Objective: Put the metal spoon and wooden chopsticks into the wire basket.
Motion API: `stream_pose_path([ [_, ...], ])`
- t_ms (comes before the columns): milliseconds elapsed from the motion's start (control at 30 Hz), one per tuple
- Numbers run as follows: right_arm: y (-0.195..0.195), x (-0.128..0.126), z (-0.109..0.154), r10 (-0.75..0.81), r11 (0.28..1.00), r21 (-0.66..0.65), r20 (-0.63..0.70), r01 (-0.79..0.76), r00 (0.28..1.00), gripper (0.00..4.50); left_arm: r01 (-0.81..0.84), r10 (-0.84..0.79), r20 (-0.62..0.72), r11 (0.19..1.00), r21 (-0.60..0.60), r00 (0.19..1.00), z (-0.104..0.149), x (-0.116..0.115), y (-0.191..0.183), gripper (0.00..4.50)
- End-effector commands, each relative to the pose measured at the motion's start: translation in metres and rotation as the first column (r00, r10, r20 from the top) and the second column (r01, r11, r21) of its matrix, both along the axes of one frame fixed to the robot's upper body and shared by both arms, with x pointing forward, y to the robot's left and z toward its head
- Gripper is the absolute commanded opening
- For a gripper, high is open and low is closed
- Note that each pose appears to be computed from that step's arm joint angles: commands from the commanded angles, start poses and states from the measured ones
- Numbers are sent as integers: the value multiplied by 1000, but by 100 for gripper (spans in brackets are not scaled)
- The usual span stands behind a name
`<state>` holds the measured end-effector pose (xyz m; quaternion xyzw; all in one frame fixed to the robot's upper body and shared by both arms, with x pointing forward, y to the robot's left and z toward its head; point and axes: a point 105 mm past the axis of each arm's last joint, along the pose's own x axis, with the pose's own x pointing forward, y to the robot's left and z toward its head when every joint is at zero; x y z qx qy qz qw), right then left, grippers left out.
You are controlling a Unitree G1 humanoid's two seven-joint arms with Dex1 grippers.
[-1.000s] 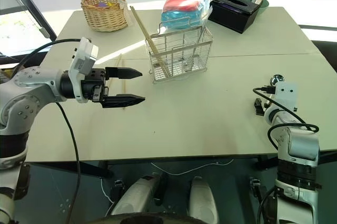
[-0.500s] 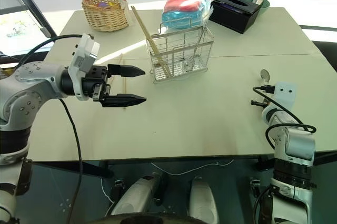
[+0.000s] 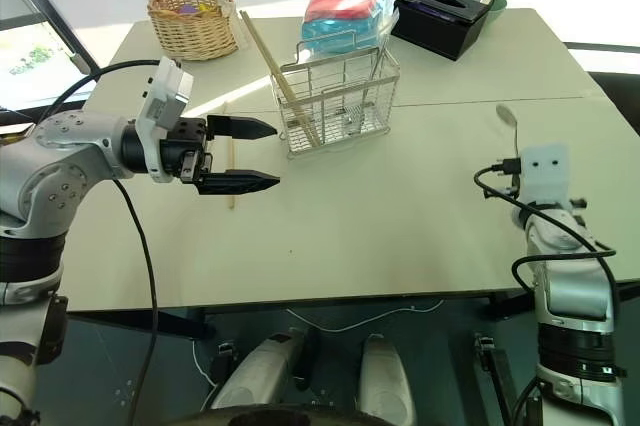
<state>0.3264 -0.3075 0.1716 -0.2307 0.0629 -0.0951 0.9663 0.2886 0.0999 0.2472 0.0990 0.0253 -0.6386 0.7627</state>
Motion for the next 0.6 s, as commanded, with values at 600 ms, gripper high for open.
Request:
stream_pose_path([
  [600,113,77,115,607,671,-420,-162,-611,778,5,-25,32,125,998,-56,992,22,9,-2,450],
])
